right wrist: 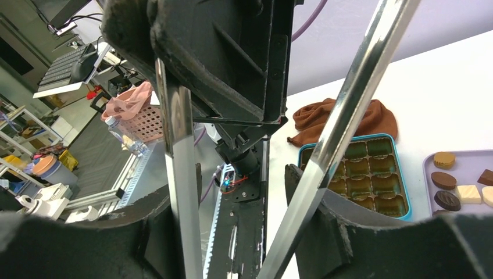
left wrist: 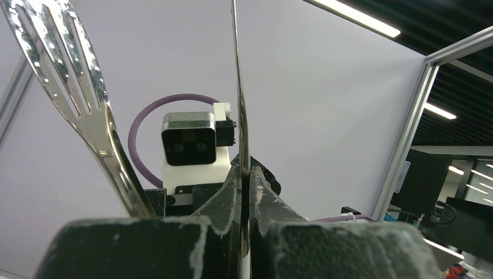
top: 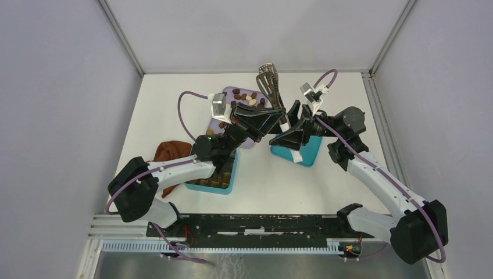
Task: Pack the chocolate
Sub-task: Adjust the clamp.
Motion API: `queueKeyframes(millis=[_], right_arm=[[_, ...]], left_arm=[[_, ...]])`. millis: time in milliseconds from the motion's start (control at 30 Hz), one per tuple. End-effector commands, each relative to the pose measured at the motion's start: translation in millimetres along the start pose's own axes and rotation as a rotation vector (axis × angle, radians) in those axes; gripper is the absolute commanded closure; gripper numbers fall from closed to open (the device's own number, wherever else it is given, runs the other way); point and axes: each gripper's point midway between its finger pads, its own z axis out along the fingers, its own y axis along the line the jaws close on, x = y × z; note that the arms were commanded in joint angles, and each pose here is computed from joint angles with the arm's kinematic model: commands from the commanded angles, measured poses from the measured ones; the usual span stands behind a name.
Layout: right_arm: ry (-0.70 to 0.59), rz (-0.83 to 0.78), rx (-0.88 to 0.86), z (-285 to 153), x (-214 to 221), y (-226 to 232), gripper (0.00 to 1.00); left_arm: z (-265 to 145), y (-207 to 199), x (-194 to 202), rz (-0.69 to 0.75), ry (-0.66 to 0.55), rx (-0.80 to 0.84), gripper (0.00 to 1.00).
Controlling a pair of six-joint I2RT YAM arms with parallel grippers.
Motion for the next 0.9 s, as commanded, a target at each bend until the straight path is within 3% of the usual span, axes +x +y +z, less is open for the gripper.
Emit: queueKeyframes(millis=[0,133,233,433,500,667,867], right_arm=[[-0.013,-0.051,-0.025,3,-12,8,0.43],[-0.014,-0.052,-0.027,3,-13,9,0.5],[-0.012,-0.048,-0.028,3,-13,9,0.53],[-0.01,-0.036,-0.022,2,-11,7,0.54],[-0.011,-0.038,-0.018,0,-11,6,0.54],[-0.015,-0.053,0.002,-7,-10,3,0.54],[-0.006,-0.067,0.049,-18,-5,-11,0.54]], left_arm=[[4,-16,-31,0.011,-0.131,0.057,0.94],[2,-14,-29,0.008,-0.129,0.044,0.91],[1,-12,-29,0.004,-0.129,0.037,0.82],[-1,-6,-28,0.005,-0.1,-0.022,0.42],[-5,-4,-27,0.021,-0.083,-0.049,0.33],[-23,2,-20,0.106,0.035,-0.151,0.26],[-78,36,1,0.245,0.348,-0.448,0.24]])
